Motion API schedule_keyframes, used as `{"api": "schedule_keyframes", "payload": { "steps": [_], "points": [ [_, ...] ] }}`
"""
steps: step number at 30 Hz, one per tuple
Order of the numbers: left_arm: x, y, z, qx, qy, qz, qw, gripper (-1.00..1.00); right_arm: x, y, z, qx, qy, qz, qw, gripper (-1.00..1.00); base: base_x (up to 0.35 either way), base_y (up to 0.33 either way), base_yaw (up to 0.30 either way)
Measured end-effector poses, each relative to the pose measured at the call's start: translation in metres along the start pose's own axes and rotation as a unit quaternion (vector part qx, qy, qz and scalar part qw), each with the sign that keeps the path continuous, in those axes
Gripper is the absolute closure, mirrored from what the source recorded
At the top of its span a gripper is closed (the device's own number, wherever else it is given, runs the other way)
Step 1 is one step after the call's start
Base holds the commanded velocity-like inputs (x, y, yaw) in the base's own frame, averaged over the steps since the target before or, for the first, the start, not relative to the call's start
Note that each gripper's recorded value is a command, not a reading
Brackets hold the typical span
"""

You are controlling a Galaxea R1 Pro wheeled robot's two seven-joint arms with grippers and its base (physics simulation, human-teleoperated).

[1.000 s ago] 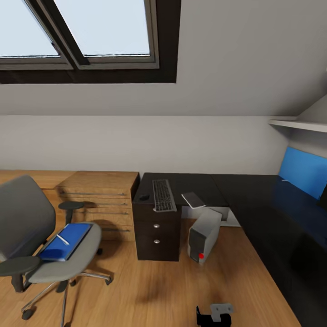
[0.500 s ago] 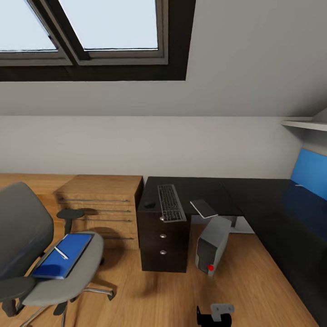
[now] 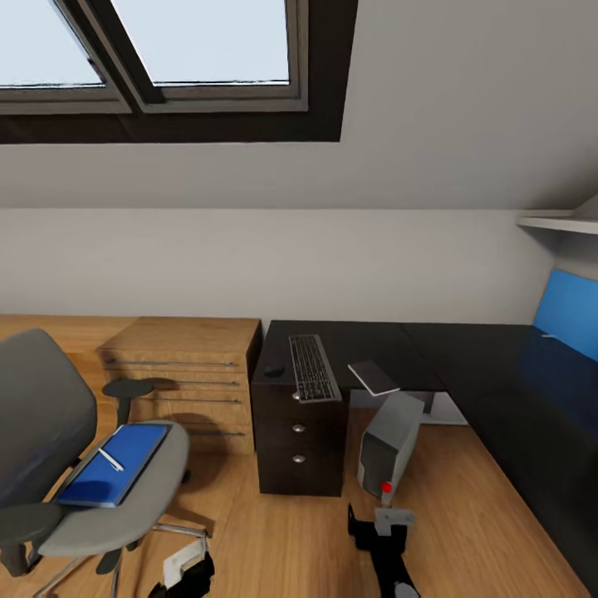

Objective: In the bedroom, organize the workspace by keeping the computer under the desk, ensuring the monitor is on the desk, placing the keyboard on the desk next to the monitor, placing the mouse on the desk next to the keyboard, moving the folder from the swivel chair onto the desk next to the mouse, stacking the notebook on top of the folder with the pen on top of the notebook, and positioning the swivel chair next to the desk.

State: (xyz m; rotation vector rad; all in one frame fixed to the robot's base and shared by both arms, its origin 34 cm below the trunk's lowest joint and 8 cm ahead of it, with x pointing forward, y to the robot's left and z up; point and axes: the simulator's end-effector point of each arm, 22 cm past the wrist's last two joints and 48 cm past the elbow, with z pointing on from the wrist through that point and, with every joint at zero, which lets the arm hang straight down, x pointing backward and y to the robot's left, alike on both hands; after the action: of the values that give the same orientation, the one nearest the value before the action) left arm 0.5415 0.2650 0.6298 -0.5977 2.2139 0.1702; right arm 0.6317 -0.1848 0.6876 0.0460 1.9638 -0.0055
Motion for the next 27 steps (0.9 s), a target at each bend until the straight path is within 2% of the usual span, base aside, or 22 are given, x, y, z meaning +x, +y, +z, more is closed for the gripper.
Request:
{"api": "schedule_keyframes", "payload": {
  "steps": [2,3,5,7,8,9,10,11,12,13,14,15,16,18,20,23,25,27],
  "points": [
    [-0.020,-0.010,0.000,-0.004,0.005,-0.001,1.0000,-1.00,-0.021,0.003,0.012,0.006,-0.007,0.029,0.9995,-1.00,0.000,0.000,0.000],
    [-0.036,-0.019,-0.002,0.000,0.005,-0.003,1.0000,-1.00,-0.031,0.004,0.018,0.010,0.000,0.055,0.9985,-1.00,0.000,0.000,0.000],
    [-0.065,-0.040,-0.010,0.018,0.013,0.000,0.9998,-1.00,-0.048,0.008,0.030,0.014,0.022,0.126,0.9917,-1.00,0.000,0.000,0.000],
    [-0.089,-0.053,-0.019,0.035,0.025,0.011,0.9990,-1.00,-0.076,0.018,0.042,0.003,0.038,0.209,0.9771,-1.00,0.000,0.000,0.000],
    [-0.096,-0.055,-0.021,0.039,0.026,0.010,0.9989,-1.00,-0.084,0.022,0.046,-0.002,0.041,0.231,0.9722,-1.00,0.000,0.000,0.000],
    [-0.111,-0.057,-0.026,0.045,0.025,0.002,0.9987,-1.00,-0.100,0.029,0.052,-0.013,0.048,0.269,0.9619,-1.00,0.000,0.000,0.000],
    [-0.132,-0.060,-0.033,0.057,0.019,-0.018,0.9980,-1.00,-0.120,0.040,0.059,-0.032,0.063,0.327,0.9424,-1.00,0.000,0.000,0.000],
    [-0.138,-0.063,-0.036,0.063,0.016,-0.027,0.9975,-1.00,-0.124,0.043,0.061,-0.038,0.071,0.350,0.9334,-1.00,0.000,0.000,0.000],
    [-0.148,-0.066,-0.040,0.074,0.013,-0.041,0.9963,-1.00,-0.128,0.050,0.063,-0.051,0.090,0.389,0.9154,-1.00,0.000,0.000,0.000],
    [-0.151,-0.068,-0.042,0.080,0.012,-0.048,0.9956,-1.00,-0.128,0.054,0.063,-0.059,0.101,0.409,0.9049,-1.00,0.000,0.000,0.000],
    [-0.153,-0.076,-0.046,0.098,0.022,-0.074,0.9921,-1.00,-0.127,0.073,0.059,-0.093,0.149,0.483,0.8575,-1.00,0.000,0.000,0.000],
    [-0.142,-0.075,-0.041,0.097,0.035,-0.075,0.9919,-1.00,-0.122,0.075,0.059,-0.095,0.158,0.498,0.8475,-1.00,0.000,0.000,0.000],
    [-0.126,-0.070,-0.034,0.090,0.051,-0.071,0.9921,-1.00,-0.114,0.073,0.060,-0.088,0.163,0.506,0.8428,-1.00,0.000,0.000,0.000],
    [-0.094,-0.061,-0.022,0.073,0.081,-0.063,0.9921,-1.00,-0.090,0.055,0.065,-0.049,0.159,0.519,0.8385,-1.00,0.000,0.000,0.000],
    [-0.091,-0.061,-0.020,0.074,0.080,-0.063,0.9920,-1.00,-0.082,0.046,0.068,-0.034,0.152,0.524,0.8375,-1.00,0.000,0.000,0.000],
    [-0.101,-0.064,-0.021,0.081,0.067,-0.068,0.9921,-1.00,-0.077,0.041,0.071,-0.031,0.146,0.526,0.8371,-1.00,0.000,0.000,0.000],
    [-0.123,-0.071,-0.028,0.094,0.041,-0.077,0.9917,-1.00,-0.079,0.032,0.074,-0.036,0.133,0.527,0.8385,-1.00,0.000,0.000,0.000],
    [-0.158,-0.078,-0.042,0.112,-0.002,-0.087,0.9899,-1.00,-0.084,0.029,0.077,-0.052,0.121,0.529,0.8384,-1.00,0.000,0.000,0.000]
  ]
}}
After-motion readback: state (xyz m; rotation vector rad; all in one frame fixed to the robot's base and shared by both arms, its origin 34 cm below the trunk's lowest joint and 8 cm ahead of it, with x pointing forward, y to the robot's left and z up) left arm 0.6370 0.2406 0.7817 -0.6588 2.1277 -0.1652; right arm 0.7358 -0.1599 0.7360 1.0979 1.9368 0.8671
